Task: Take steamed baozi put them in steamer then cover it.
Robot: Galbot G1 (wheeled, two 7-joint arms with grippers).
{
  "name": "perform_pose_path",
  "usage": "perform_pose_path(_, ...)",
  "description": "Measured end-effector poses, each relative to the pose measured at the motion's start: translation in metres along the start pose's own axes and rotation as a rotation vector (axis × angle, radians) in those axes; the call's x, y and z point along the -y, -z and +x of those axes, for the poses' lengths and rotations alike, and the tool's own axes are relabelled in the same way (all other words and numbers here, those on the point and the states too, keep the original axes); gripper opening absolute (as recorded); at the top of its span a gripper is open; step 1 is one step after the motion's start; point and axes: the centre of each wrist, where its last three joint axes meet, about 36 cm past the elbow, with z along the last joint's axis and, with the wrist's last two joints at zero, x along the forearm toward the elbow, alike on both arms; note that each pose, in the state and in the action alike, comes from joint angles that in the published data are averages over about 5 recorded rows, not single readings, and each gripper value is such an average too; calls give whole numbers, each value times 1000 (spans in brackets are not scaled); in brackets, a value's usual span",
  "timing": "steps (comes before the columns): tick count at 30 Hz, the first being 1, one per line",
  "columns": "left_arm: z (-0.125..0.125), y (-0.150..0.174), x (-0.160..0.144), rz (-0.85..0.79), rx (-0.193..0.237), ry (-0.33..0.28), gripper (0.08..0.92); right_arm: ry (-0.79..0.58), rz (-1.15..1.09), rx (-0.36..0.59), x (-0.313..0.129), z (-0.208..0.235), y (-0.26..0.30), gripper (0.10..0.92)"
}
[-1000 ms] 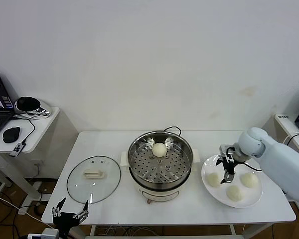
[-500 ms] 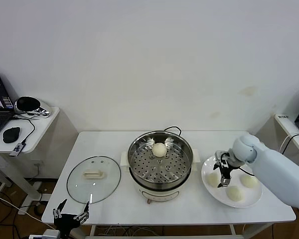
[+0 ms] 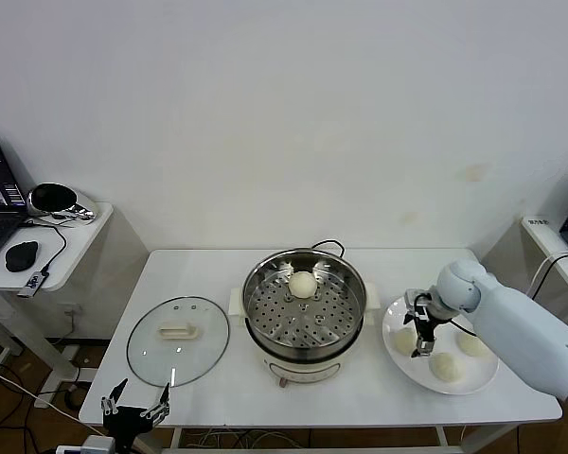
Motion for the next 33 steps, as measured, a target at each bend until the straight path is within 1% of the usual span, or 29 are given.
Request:
perform_pose_path(4, -1, 0, 0, -1, 0, -1, 823, 5, -8, -1, 2, -1, -1, 648)
perform_pose_path(7, -1, 0, -1, -1, 0, 1, 823, 6, -14, 0, 4, 1, -3, 610)
perform_pose_path(13, -1, 0, -1, -2, -3, 2, 823, 5, -24, 6, 9, 12, -8, 595)
perform_pose_path(18, -1, 2, 1, -6, -2, -1, 823, -4, -27, 15, 16, 37, -9, 595)
perform_pose_path(25, -1, 9, 1, -17, 15, -4, 823, -31, -6, 47, 33, 98, 7, 596)
perform_pose_path(33, 2, 15, -6, -38, 23, 11, 823, -45, 43, 130, 54, 173, 62, 602)
